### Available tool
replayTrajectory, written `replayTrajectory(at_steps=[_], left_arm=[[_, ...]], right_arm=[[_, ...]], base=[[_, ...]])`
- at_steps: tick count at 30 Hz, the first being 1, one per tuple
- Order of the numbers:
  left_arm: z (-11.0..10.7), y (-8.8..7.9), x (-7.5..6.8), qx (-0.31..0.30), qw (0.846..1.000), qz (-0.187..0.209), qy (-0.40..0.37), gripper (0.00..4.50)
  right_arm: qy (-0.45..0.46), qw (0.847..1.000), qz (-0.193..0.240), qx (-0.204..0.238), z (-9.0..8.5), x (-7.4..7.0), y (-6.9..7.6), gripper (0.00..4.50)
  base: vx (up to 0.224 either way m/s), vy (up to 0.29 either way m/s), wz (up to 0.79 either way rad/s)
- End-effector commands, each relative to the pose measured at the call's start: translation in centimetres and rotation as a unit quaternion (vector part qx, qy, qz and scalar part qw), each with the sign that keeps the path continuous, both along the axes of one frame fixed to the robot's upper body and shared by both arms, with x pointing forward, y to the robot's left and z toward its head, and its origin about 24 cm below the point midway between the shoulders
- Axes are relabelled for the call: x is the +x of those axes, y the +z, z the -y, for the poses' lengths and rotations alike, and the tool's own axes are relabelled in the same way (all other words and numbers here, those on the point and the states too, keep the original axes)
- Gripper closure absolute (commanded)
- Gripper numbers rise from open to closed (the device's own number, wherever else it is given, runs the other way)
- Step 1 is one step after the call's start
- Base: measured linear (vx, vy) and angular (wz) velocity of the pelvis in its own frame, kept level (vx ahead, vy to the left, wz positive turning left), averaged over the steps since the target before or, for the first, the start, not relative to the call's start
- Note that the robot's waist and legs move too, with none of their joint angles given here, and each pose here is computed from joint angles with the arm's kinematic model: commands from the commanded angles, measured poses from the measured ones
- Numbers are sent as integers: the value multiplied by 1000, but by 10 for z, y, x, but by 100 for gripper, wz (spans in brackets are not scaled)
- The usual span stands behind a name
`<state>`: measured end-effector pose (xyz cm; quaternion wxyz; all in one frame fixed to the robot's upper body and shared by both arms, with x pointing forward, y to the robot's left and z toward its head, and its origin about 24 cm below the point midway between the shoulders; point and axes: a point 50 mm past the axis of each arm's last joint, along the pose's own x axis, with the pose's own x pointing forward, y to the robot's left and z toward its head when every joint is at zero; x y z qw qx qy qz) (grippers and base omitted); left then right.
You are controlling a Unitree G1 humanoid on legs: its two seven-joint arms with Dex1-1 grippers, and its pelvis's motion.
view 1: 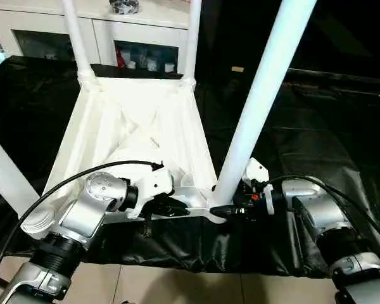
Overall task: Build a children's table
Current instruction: Rotate leg to tighten
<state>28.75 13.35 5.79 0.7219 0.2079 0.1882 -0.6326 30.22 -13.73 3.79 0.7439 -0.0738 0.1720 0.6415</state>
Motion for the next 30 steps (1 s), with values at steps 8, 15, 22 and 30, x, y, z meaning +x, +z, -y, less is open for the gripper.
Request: replayTrajectory(at_steps=[8, 15, 22, 30], left_arm=[[28, 10, 12, -42, 996, 64, 51, 450], [68, 10, 18, -65, 989, 71, 116, 450], [84, 10, 16, -69, 987, 70, 124, 450], [61, 10, 13, -64, 992, 68, 86, 450]], right_arm=[[-89, 996, 16, 17, -32, 1, -17, 181], [-319, 947, -2, 48, -59, 23, -25, 184], [-350, 935, 21, 59, -85, 29, -17, 129], [-268, 960, 39, 63, -63, 27, -10, 69]], base=[[0, 0, 0], [0, 0, 0], [0, 0, 0], [0, 0, 0]])
